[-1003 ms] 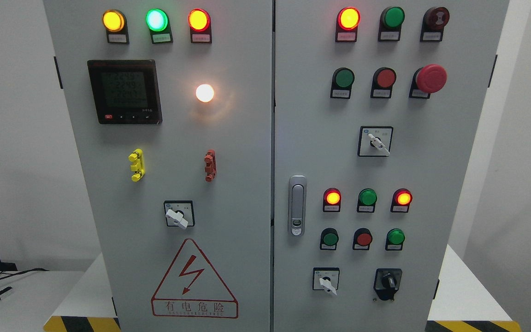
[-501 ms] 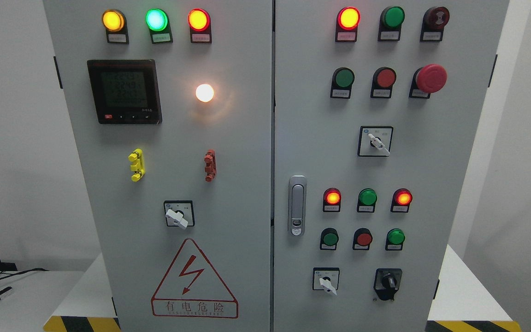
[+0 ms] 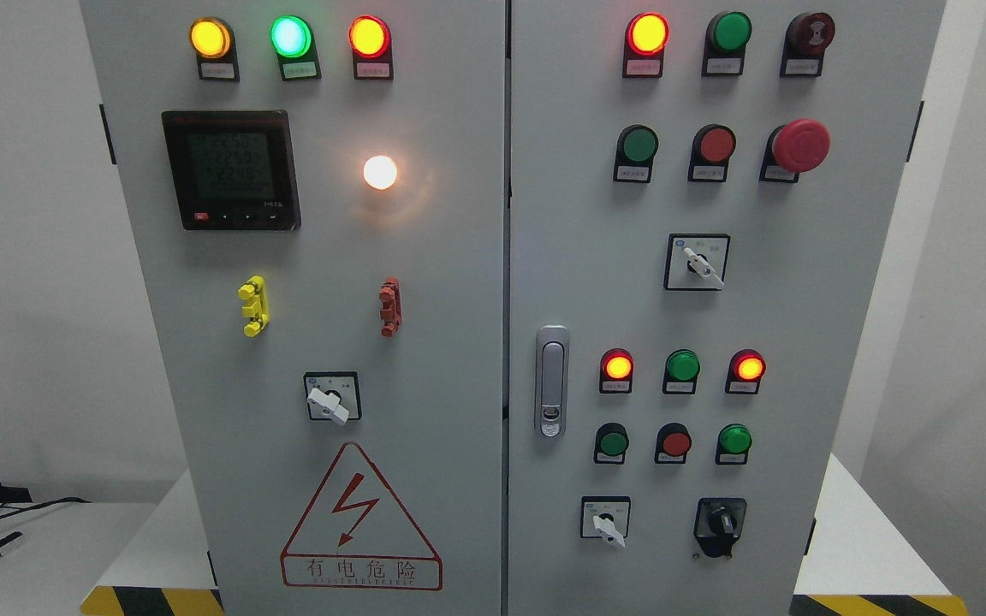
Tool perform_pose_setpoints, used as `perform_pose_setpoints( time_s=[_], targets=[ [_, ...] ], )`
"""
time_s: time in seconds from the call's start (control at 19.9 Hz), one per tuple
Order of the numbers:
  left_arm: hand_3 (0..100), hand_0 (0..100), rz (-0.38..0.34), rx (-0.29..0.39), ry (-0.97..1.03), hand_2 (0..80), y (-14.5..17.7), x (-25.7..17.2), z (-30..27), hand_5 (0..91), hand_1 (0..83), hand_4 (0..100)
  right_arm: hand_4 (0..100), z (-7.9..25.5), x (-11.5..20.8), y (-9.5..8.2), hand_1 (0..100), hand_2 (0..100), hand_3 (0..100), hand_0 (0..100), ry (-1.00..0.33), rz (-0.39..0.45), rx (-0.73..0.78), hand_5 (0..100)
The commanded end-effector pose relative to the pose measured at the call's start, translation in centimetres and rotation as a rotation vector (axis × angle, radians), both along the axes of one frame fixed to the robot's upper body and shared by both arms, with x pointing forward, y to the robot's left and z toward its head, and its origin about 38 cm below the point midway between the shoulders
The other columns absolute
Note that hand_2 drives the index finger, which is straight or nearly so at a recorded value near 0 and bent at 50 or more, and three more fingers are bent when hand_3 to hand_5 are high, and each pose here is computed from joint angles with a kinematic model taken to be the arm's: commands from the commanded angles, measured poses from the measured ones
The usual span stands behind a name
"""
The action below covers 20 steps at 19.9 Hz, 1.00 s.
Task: Trip black knob to open circuit
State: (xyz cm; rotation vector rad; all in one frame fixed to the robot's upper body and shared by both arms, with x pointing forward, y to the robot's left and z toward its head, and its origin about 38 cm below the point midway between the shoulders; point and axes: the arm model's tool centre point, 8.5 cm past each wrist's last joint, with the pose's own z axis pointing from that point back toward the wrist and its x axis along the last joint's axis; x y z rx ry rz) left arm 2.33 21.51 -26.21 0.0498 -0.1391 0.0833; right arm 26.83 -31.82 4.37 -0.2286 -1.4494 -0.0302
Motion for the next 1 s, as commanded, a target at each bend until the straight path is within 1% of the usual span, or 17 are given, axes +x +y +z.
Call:
perform_pose_setpoints(
  time_s=[0.0,0.1,0.3,0.4,0.45,0.6,0.95],
  targets=[
    [0,12,-0.031,0.001,-0.001,0.0,0.0,0.0,0.0,0.0,38.9,0,77,2.5,2.5,-2.0,74,53,87,35,-0.047,-0.023,-0.027,77],
    [0,12,-0.031,0.001,-0.001,0.0,0.0,0.0,0.0,0.0,38.9,0,77,2.9,3.0,-2.1,76,52,87,35,-0.058,-0.027,-0.029,78],
    [0,12,-0.031,0.001,-0.001,0.0,0.0,0.0,0.0,0.0,38.9,0,77,3.0,3.3,-2.3,77,51,86,37,-0.061,-0.029,-0.029,78],
    [0,12,-0.031,-0.001,-0.001,0.0,-0.1,0.0,0.0,0.0,38.9,0,77,3.6,4.3,-2.5,78,51,86,38,-0.082,-0.036,-0.029,78],
    [0,12,-0.031,0.001,-0.001,0.0,0.0,0.0,0.0,0.0,38.9,0,77,4.1,4.8,-3.1,78,51,86,38,-0.085,-0.053,-0.029,78],
    [0,12,-0.031,0.001,-0.001,0.0,0.0,0.0,0.0,0.0,38.9,0,77,5.2,6.5,-3.3,78,51,86,39,-0.092,-0.064,-0.017,78],
    [0,12,-0.031,-0.001,-0.001,0.0,-0.1,0.0,0.0,0.0,38.9,0,76,6.6,8.5,-2.8,78,51,86,43,-0.116,-0.056,-0.003,78]
  ],
)
